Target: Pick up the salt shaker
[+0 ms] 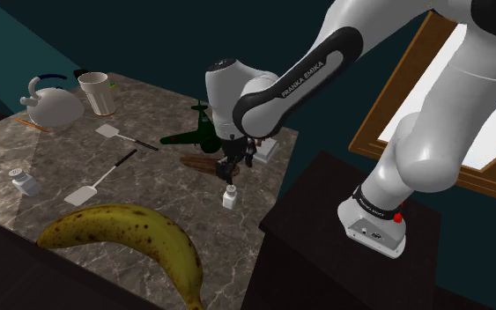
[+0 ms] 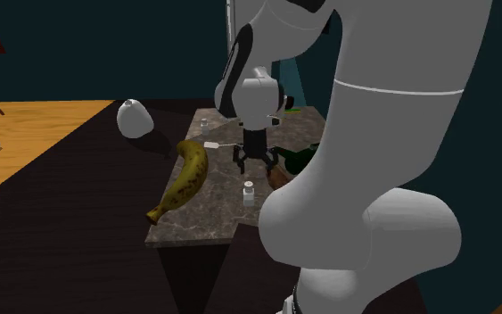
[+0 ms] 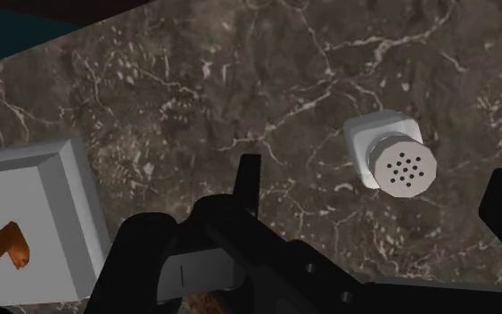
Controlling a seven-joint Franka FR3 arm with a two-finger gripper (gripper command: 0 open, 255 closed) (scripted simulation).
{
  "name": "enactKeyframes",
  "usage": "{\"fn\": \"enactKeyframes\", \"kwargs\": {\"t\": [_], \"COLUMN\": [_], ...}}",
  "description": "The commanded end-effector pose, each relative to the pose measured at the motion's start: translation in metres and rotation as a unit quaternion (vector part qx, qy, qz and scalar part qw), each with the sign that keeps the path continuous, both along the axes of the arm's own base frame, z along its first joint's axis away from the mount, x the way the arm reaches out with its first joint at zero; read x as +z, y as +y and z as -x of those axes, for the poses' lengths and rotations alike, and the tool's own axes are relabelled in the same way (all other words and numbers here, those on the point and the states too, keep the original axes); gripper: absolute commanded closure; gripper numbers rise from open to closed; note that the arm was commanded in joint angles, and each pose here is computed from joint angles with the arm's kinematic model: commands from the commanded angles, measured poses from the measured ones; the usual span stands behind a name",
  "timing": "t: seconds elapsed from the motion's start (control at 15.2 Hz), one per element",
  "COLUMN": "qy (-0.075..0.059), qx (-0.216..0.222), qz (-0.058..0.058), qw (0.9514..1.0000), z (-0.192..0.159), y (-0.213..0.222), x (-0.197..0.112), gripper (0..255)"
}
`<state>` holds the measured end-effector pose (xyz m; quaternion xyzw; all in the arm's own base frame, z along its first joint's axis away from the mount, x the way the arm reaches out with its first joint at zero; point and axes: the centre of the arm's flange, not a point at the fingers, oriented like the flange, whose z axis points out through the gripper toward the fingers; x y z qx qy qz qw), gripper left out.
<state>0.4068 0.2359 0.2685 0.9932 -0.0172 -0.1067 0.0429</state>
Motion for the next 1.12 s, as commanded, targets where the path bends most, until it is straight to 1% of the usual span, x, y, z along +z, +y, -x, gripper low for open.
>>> {"fn": "enactKeyframes", "kwargs": {"t": [0.0,0.07,0.53,0.66,0.73,1.06], "qy": [-0.002,-0.003,-0.003,-0.003,-0.003,-0.003], "qx": [0.004,0.005,0.005,0.005,0.005,0.005], "qz": [0.0,0.0,0.0,0.0,0.0,0.0], "qw": [1.0,1.0,1.0,1.0,1.0,1.0], "z": [-0.007,-0.01,-0.01,-0.01,-0.01,-0.01], "y": [0.019,0.027,0.027,0.027,0.026,0.027], "x": [-0.017,-0.024,-0.061,-0.064,-0.064,-0.064], "gripper": [0,0,0,0,255,255]}}
